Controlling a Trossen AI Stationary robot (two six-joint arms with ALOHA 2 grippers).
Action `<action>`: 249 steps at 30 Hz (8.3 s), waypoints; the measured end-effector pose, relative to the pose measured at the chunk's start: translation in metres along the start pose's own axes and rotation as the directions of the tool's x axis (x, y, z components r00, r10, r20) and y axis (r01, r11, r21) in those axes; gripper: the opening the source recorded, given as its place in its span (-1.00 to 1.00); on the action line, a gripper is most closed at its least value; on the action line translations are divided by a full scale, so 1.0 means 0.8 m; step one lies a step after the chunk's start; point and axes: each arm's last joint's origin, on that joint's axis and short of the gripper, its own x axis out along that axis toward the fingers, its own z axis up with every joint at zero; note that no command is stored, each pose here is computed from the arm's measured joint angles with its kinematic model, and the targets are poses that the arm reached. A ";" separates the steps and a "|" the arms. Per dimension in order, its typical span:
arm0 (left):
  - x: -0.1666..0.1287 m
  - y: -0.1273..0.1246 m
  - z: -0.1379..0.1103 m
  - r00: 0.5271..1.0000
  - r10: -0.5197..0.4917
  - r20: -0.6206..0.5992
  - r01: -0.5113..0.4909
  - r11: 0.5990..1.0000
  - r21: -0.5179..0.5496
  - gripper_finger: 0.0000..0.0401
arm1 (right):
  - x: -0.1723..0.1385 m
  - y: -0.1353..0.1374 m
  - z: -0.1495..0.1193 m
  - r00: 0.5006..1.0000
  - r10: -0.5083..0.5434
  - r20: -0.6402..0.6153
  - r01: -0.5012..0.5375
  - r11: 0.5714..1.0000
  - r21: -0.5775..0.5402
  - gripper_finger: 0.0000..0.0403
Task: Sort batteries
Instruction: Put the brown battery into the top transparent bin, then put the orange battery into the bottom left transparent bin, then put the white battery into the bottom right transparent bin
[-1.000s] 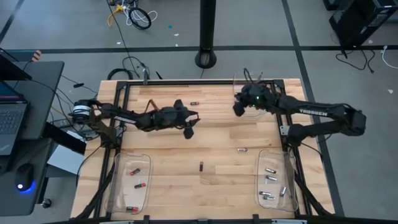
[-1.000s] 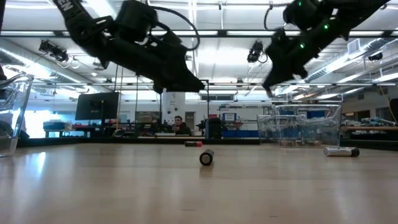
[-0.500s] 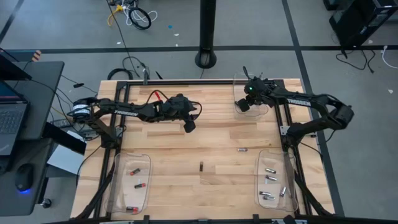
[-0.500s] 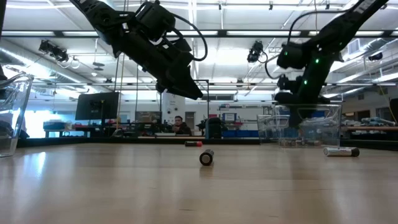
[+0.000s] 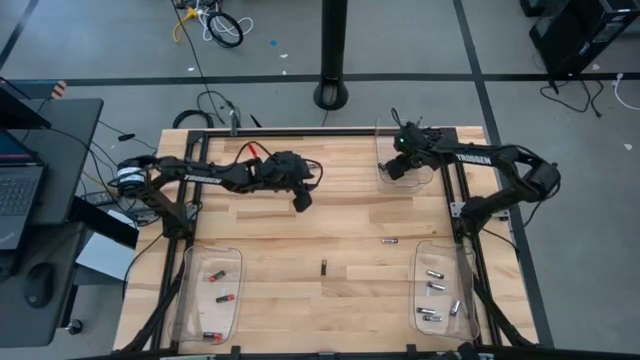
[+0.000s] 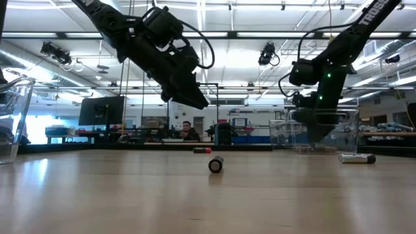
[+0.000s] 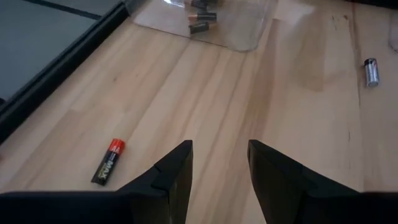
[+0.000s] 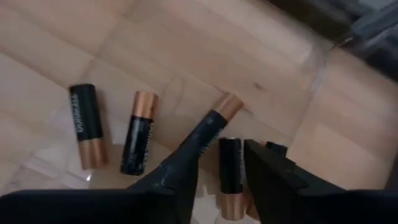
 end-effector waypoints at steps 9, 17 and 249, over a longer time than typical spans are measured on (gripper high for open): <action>0.002 0.059 0.025 0.988 -0.019 -0.153 0.020 1.000 0.008 -0.28 | -0.054 0.003 -0.009 0.996 0.044 0.075 -0.036 0.994 -0.104 -0.42; 0.043 0.097 0.013 0.967 -0.090 -0.239 0.108 0.992 0.063 -0.64 | -0.101 0.032 -0.022 0.965 0.171 0.197 -0.114 0.956 -0.272 -0.90; -0.095 -0.009 -0.024 0.920 -0.294 0.258 0.185 0.908 0.375 -0.95 | -0.117 0.230 -0.147 0.886 0.252 -0.389 -0.464 0.495 -0.735 -0.09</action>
